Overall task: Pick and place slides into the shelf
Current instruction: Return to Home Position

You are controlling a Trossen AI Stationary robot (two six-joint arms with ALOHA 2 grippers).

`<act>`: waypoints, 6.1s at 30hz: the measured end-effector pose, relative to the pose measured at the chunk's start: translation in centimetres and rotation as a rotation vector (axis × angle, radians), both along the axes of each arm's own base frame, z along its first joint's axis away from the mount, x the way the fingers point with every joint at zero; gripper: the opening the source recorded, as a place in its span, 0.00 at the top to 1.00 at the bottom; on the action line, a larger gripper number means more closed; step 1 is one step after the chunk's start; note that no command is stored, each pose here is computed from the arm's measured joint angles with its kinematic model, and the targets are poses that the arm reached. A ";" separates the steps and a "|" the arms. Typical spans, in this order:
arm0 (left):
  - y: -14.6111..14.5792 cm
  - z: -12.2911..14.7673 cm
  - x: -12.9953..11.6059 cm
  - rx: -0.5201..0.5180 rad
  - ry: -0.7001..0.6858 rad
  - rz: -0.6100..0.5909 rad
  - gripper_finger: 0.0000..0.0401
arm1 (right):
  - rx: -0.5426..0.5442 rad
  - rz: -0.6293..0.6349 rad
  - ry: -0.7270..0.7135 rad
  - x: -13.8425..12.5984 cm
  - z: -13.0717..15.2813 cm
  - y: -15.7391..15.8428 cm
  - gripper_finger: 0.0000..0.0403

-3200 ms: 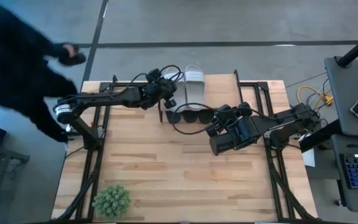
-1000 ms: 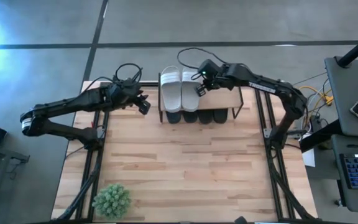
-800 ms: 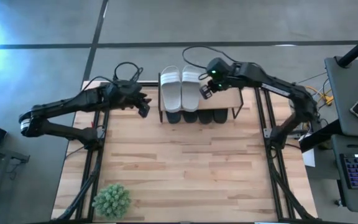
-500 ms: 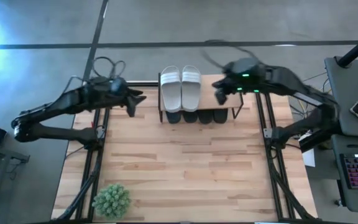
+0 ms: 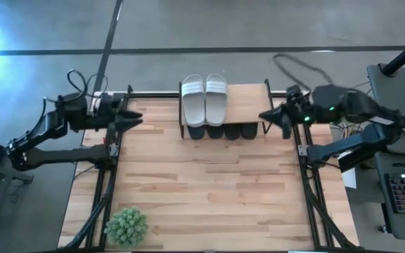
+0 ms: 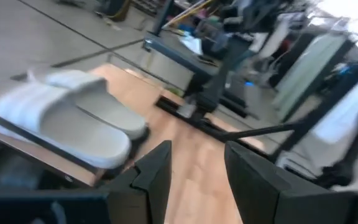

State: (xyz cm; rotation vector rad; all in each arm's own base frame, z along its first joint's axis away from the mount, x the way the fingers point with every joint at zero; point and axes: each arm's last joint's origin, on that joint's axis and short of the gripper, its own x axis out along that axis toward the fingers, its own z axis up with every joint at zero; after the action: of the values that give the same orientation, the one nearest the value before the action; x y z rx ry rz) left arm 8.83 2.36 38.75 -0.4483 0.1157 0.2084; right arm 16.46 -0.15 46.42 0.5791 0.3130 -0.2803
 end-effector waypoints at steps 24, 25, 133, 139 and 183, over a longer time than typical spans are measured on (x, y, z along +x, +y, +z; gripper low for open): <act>-1.9 -9.4 -4.3 0.126 -0.324 -0.201 0.67 | -0.183 0.221 -0.461 -4.1 -14.9 2.2 0.97; -1.9 -9.7 -4.1 0.128 -0.315 -0.198 0.67 | -0.189 0.225 -0.460 -4.3 -15.3 2.1 0.97; -3.3 -22.0 1.3 -0.066 -0.159 -0.521 0.67 | -0.146 0.081 -0.278 -6.1 -30.4 0.0 0.97; -3.0 -21.9 1.2 -0.061 -0.173 -0.500 0.67 | -0.146 0.083 -0.251 -5.9 -30.6 0.0 0.97; -2.9 -21.9 1.2 0.098 -0.192 -0.449 0.67 | -0.145 0.087 -0.202 -5.6 -31.0 0.0 0.97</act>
State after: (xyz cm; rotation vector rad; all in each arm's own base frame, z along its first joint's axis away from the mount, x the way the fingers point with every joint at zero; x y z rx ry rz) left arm 10.02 -0.53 16.87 -0.3329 0.0154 -0.2692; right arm 10.82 -0.11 15.38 0.4450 0.1214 -0.1578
